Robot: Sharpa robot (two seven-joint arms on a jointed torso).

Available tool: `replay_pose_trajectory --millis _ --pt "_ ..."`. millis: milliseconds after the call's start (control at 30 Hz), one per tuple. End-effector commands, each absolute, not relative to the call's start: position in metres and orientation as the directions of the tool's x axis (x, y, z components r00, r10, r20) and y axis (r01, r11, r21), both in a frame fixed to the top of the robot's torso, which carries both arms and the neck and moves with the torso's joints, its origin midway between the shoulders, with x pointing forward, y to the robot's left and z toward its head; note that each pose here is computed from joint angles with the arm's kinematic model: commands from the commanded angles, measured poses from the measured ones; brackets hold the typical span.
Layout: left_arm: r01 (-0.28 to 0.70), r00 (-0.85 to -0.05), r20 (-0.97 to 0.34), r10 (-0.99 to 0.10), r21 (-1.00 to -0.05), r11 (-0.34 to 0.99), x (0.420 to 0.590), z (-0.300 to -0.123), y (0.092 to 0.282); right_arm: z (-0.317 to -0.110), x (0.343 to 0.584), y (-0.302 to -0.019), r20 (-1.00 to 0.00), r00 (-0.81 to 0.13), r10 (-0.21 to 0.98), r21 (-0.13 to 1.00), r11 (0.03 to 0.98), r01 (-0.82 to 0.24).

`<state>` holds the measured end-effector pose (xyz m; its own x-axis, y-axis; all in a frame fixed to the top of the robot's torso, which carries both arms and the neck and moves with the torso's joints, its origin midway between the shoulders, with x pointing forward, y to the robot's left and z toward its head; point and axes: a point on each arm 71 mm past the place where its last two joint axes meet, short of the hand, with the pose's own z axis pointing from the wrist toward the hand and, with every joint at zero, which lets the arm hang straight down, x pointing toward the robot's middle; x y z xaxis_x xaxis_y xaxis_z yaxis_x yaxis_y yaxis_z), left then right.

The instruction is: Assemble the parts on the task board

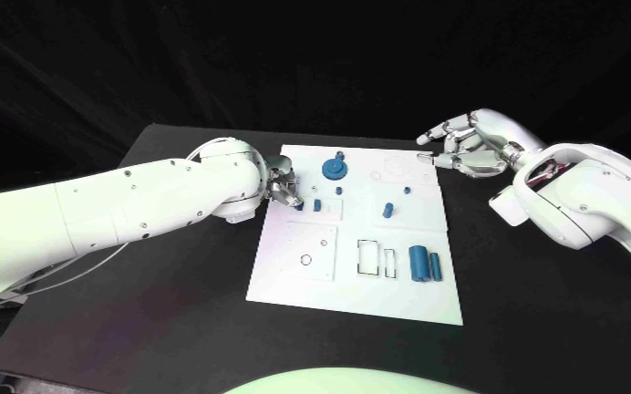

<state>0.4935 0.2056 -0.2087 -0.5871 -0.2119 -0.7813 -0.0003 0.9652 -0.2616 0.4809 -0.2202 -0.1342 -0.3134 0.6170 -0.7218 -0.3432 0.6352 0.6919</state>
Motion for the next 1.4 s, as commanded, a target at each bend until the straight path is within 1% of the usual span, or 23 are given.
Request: replay_pose_trajectory --millis 33,367,667,1400 --pt "0.004 -0.604 -0.774 -0.191 -0.243 0.97 0.4919 -0.2117 0.2055 -0.1349 0.4807 -0.2197 -0.721 -0.321 0.614 0.693 0.634 -0.344" --pt "0.007 -0.612 -0.767 -0.194 -0.251 0.968 0.4913 -0.212 0.2014 -0.1355 0.4805 -0.2196 -0.721 -0.322 0.614 0.693 0.634 -0.343" --pt "-0.024 -0.636 -0.738 -0.224 -0.271 0.962 0.4924 -0.2147 0.2024 -0.1354 0.4801 -0.2202 -0.721 -0.321 0.615 0.693 0.634 -0.342" --pt "-0.047 -0.638 -0.733 -0.236 -0.269 0.962 0.4956 -0.2163 0.2028 -0.1351 0.4795 -0.2212 -0.72 -0.318 0.616 0.693 0.634 -0.341"
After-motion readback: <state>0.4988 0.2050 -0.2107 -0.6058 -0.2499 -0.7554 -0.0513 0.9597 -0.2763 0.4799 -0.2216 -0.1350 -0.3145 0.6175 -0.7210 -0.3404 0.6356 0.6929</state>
